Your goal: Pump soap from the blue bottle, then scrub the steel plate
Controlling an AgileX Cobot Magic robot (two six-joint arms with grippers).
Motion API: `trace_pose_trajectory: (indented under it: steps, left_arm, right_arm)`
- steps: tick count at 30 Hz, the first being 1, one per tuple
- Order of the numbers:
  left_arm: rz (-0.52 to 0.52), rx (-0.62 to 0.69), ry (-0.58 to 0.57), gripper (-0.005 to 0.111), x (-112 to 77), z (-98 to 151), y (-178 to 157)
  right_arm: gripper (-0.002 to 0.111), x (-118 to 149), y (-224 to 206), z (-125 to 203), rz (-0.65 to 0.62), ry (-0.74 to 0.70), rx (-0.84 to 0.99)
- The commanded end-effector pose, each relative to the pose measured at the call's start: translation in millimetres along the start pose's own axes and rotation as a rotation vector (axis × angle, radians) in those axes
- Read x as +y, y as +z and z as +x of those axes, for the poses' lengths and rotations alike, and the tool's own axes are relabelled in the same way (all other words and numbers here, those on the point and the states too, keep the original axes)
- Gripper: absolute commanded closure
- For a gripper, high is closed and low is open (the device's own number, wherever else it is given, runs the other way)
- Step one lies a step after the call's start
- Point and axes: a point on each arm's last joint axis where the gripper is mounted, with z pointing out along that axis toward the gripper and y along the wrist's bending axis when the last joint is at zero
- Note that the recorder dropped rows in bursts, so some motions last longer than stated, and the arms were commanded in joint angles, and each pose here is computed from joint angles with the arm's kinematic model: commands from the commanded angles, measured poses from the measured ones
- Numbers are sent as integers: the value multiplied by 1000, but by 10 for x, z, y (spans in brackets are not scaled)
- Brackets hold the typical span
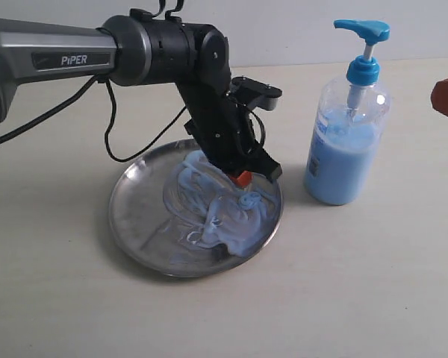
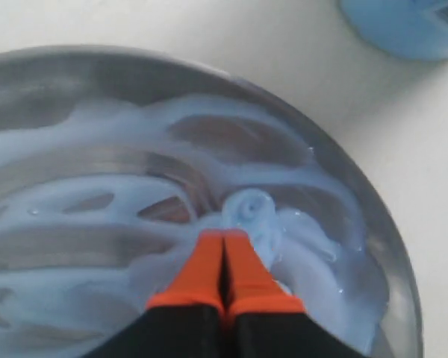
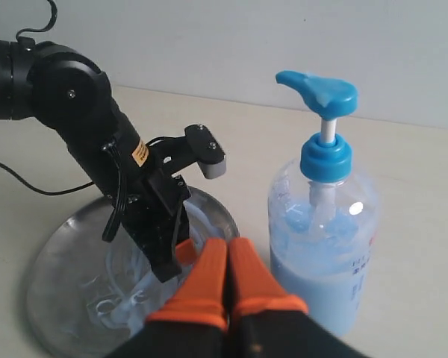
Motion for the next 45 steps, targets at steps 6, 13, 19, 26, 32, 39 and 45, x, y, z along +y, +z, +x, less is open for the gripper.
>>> trace_pose_trajectory:
  steps: [6,13,19,26,32,39,45]
  left_arm:
    - [-34,-104,-30,107,-73,-107,-75]
    - [-22,-59,-81,107,-44,-61,94]
    - [-21,-55,-110,107,-34,-56,113]
    - [-17,-28,-154,107,12,-22,211]
    - [5,-16,-169,107,2,-12,219]
    - [84,42,-155,107,-74,35,215]
    - [64,81,-133,107,-57,74,221]
  right_arm:
    - [108,-3,-7,-15,5,-10,-15]
    - [108,-3,-7,-16,5,-10,-17]
    - [108,-2,-7,-10,4,-10,-10]
    - [108,-1,-7,-10,3,-8,-10]
    - [108,-2,-7,-12,3,-8,-12]
    - [108,-2,-7,-14,4,-8,-14]
    - [108,-2,-7,-14,4,-8,-14]
